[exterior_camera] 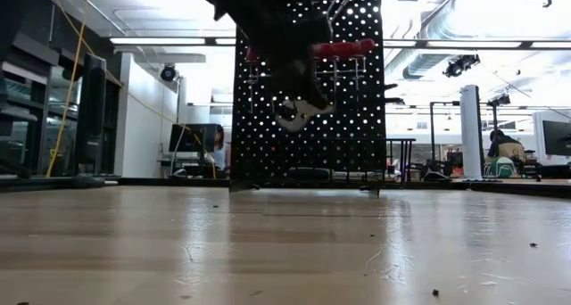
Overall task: Hang tools onto peg board
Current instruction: Put the black adjustable pliers into the wire basket on the peg board, then hang the black screwdriver on the peg board
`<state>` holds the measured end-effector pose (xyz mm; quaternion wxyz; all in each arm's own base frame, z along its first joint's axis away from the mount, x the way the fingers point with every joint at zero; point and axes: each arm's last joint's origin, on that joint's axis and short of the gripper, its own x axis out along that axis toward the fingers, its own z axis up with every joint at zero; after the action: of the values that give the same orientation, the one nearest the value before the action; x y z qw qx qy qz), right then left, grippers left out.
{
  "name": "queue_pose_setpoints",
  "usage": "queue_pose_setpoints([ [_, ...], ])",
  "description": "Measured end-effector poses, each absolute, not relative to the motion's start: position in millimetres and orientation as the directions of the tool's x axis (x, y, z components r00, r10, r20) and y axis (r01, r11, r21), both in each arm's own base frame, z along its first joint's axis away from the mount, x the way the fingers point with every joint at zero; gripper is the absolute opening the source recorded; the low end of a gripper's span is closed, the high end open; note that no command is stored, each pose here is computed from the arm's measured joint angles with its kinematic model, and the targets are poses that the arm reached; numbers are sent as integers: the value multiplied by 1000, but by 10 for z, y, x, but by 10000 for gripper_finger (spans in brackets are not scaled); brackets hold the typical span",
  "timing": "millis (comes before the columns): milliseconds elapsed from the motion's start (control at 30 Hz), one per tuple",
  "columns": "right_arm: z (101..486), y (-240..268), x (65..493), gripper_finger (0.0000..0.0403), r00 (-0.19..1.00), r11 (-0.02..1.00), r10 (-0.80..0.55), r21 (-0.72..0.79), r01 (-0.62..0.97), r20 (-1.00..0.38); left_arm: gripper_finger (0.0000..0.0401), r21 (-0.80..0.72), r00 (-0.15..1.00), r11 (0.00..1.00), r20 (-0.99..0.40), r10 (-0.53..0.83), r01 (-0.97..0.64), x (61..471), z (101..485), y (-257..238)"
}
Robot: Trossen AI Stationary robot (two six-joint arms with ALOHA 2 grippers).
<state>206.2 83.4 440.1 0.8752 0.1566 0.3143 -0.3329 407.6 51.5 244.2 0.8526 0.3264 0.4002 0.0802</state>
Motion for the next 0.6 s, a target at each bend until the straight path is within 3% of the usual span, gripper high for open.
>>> queue_pose_setpoints([
  [200, 4401, 833, 2063, 220, 581, 730, -489, 59, 680, -651, 19, 610, 628, 786, -651, 427, 98, 4099, 2308, 569],
  [600, 4401, 834, 2063, 220, 581, 737, -486, 51, 674, -653, 173, 532, 627, 847, -664, 408, 12, 4049, 2428, 518],
])
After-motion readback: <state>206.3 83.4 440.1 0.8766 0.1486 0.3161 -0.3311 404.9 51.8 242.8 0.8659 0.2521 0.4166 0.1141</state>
